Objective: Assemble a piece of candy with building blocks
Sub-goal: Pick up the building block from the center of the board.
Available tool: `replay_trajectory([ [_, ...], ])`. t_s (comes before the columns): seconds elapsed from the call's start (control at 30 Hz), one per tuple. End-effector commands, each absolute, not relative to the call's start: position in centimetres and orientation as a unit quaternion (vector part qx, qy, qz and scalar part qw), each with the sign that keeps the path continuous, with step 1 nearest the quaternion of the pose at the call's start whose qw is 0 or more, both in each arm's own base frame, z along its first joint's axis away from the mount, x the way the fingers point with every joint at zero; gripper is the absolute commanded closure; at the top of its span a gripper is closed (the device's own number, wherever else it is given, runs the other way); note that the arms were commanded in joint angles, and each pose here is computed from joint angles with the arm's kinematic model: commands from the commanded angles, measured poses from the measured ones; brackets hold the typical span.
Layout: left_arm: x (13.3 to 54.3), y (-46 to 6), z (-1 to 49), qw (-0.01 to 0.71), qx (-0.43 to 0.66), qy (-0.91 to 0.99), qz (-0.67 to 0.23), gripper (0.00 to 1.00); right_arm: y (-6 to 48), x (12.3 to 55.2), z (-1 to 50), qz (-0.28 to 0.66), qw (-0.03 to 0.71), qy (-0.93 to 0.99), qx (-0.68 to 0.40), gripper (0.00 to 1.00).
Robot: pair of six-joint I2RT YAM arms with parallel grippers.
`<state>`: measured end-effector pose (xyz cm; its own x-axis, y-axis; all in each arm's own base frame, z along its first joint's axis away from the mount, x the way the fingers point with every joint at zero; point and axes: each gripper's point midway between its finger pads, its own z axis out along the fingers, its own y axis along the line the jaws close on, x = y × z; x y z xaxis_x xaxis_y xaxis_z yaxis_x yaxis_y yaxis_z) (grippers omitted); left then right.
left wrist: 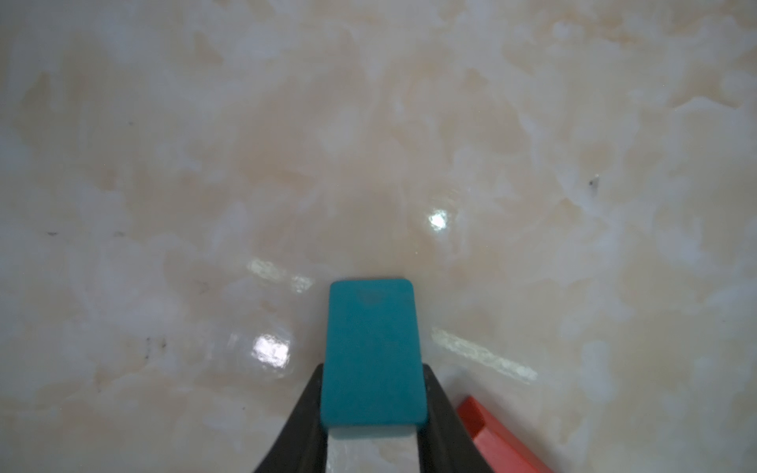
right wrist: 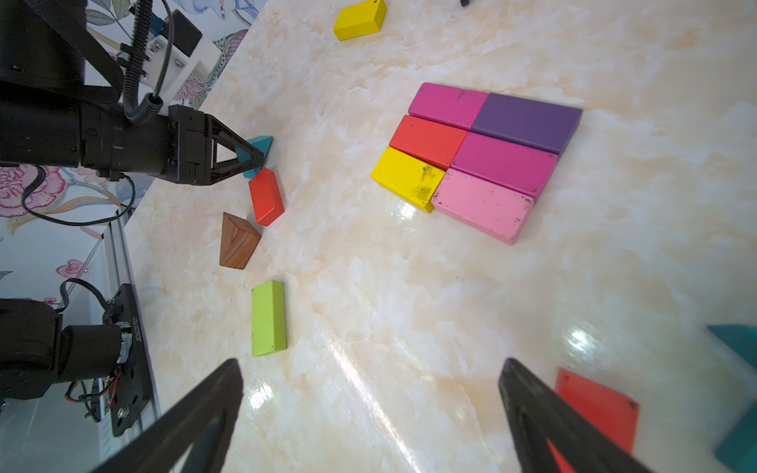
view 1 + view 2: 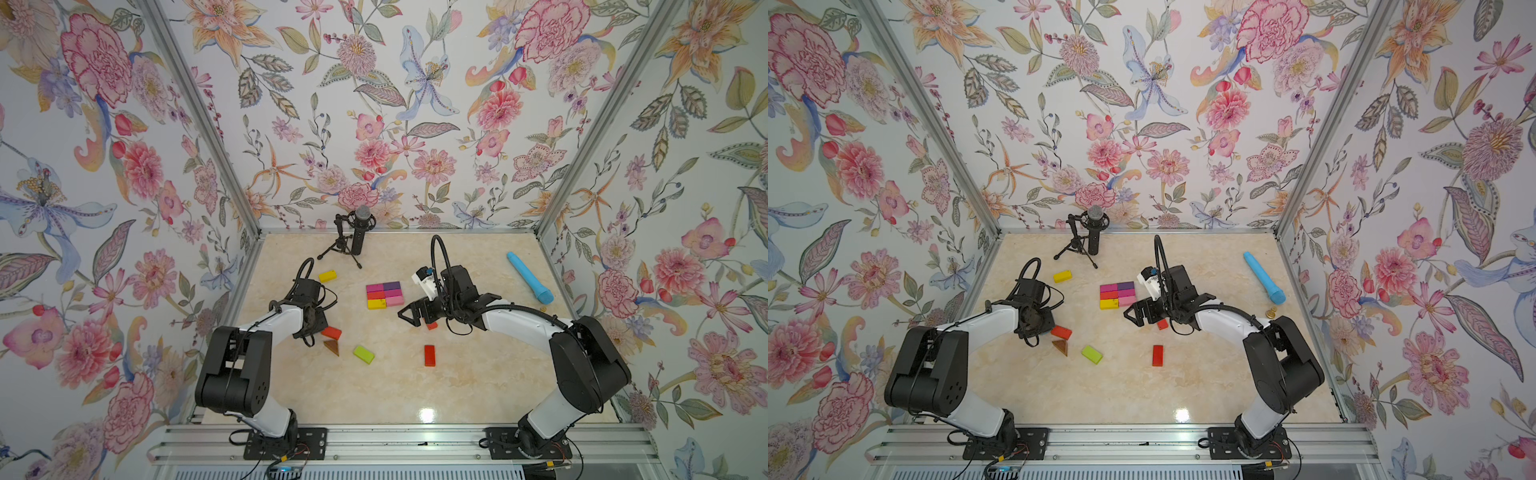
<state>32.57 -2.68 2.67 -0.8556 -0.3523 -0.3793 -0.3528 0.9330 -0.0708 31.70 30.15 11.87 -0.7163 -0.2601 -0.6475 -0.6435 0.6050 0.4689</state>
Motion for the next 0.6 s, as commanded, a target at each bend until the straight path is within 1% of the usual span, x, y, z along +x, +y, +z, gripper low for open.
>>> replay_trajectory([
  [0.0, 34.3, -3.9, 6.9, 0.246, -0.165, 0.954, -0.038, 0.89, 30.0, 31.5, 11.6, 0.353, 0.265, 0.859, -0.261, 0.00],
  [0.1, 36.2, -7.3, 10.6, 0.290, -0.118, 0.941, -0.127, 0.90, 29.9, 31.2, 11.8, 0.356, 0.261, 0.860, -0.257, 0.00],
  [0.17, 36.9, -10.2, 12.0, 0.299, -0.072, 0.936, -0.172, 0.90, 29.9, 31.0, 12.0, 0.361, 0.258, 0.860, -0.252, 0.00],
  [0.27, 37.1, -16.2, 12.7, 0.299, 0.003, 0.916, -0.268, 0.90, 29.4, 30.9, 12.1, 0.360, 0.256, 0.866, -0.233, 0.00],
  [0.37, 36.5, -21.9, 12.8, 0.292, 0.068, 0.887, -0.351, 0.90, 28.2, 30.9, 12.0, 0.352, 0.257, 0.877, -0.200, 0.00],
  [0.47, 35.9, -25.4, 10.6, 0.263, 0.103, 0.880, -0.383, 0.92, 26.1, 30.7, 11.1, 0.337, 0.253, 0.894, -0.154, 0.00],
  [0.57, 35.2, -27.7, 9.0, 0.238, 0.124, 0.875, -0.404, 0.92, 24.1, 30.1, 10.4, 0.312, 0.259, 0.905, -0.128, 0.00],
])
